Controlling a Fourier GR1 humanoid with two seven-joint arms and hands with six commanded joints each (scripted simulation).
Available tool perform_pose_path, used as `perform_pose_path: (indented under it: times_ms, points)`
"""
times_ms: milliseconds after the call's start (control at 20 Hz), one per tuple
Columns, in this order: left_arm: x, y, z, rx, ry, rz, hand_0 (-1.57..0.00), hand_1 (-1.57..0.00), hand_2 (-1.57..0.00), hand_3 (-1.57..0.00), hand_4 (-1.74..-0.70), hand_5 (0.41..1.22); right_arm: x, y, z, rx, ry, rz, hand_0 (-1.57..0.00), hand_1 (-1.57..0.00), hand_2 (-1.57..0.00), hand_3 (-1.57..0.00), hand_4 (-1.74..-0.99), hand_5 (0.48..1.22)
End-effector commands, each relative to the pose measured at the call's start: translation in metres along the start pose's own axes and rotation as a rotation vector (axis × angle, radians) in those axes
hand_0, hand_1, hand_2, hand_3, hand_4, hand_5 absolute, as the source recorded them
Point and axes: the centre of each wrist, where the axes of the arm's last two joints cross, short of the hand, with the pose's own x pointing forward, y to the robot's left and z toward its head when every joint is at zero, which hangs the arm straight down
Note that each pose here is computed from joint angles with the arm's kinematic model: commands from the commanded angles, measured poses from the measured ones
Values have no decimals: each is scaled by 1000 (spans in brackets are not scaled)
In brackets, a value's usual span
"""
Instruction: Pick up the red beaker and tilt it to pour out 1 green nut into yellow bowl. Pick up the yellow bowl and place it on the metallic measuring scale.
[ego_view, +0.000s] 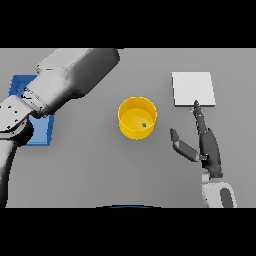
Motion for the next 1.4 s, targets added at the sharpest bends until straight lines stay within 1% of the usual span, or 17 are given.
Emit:
perform_pose_path:
  times_ms: [0, 50, 100, 150, 200, 250, 400, 500, 600, 700, 800, 850, 900, 1000, 1150, 1250, 1350]
  points:
    - [-19, -4, 3, -18, 42, 73, -1571, -1571, -1571, -1320, -1727, 1221, 1, 1, 1, -2, -1, 1, 1, 1, 1, 1, -1161, 661]
    - [-38, -8, 7, -7, 100, 168, -1571, -1571, -1571, -1370, -1727, 1221, 1, 2, -2, -3, 0, -20, 1, 1, 1, 1, -1160, 661]
    - [-57, -14, 12, -21, 158, 268, -1571, -1571, -1571, -1410, -1729, 1221, 3, 1, -6, 1, 6, -20, 1, 1, 1, 1, -1156, 658]
    - [-74, -22, 19, -6, 214, 406, -1571, -1571, -1571, -1443, -1732, 1221, 1, 0, -5, -4, 7, -2, 1, 1, 1, 1, -1152, 652]
    - [-89, -36, 28, -13, 278, 562, -1571, -1571, -1571, -1468, -1734, 1221, -1, 0, -7, -14, 19, 19, 1, 1, 1, 1, -1146, 641]
    - [-99, -57, 36, -21, 346, 721, -1571, -1571, -1571, -1427, -1735, 1221, 1, 1, -7, -8, 14, 47, 1, 1, 1, 1, -1140, 637]
    - [-116, -110, 60, -23, 527, 1061, -1571, -1571, -1571, -1394, -1738, 1221, 1, 4, -11, -5, 5, 12, 1, 1, 1, 1, -1129, 625]
    - [-114, -149, 76, -20, 641, 1257, -1571, -1571, -1571, -1458, -1739, 1221, 2, 4, -12, 12, -14, -46, 1, 1, 1, 1, -1093, 623]
    - [-105, -185, 90, -29, 757, 1427, -1571, -1571, -1571, -1499, -1740, 1221, 1, 2, -13, 14, -11, -63, 1, 1, 1, 1, -1081, 631]
    - [-83, -221, 101, -60, 864, 1540, -1571, -1571, -1571, -1525, -1740, 1221, 3, 1, -15, 25, -3, -67, 1, 1, 1, 1, -1106, 642]
    - [-68, -244, 110, -114, 973, 1618, -1571, -1571, -1571, -1541, -1740, 1221, 0, -2, -12, 40, -20, -74, 1, 1, 1, 1, -1141, 657]
    - [-56, -258, 116, -165, 1062, 1677, -1571, -1571, -1571, -1547, -1741, 1221, 1, 2, -14, 47, -21, -78, 1, 1, 1, 1, -1148, 663]
    - [-51, -265, 119, -180, 1120, 1727, -1571, -1571, -1571, -1552, -1741, 1221, -1, 1, -14, 50, -13, -69, 1, 1, 1, 1, -1157, 666]
    - [-36, -279, 125, -165, 1172, 1824, -1571, -1571, -1571, -1518, -1741, 1221, -1, 1, -13, 51, -30, -45, 1, 1, 1, 1, -1168, 680]
    - [-7, -296, 129, -229, 1242, 1922, -1571, -1571, -1571, -1428, -1741, 1221, 1, 4, -16, 63, -22, -24, 1, 1, 1, 1, -1191, 702]
    - [15, -308, 132, -229, 1276, 1974, -1571, -1571, -1571, -1374, -1741, 1221, -1, 2, -12, 61, -20, -29, 1, 1, 1, 1, -1194, 703]
    - [33, -314, 134, -233, 1299, 2020, -1571, -1571, -1571, -1379, -1741, 1221, -1, -2, -14, 62, -23, -22, 1, 1, 1, 1, -1202, 709]
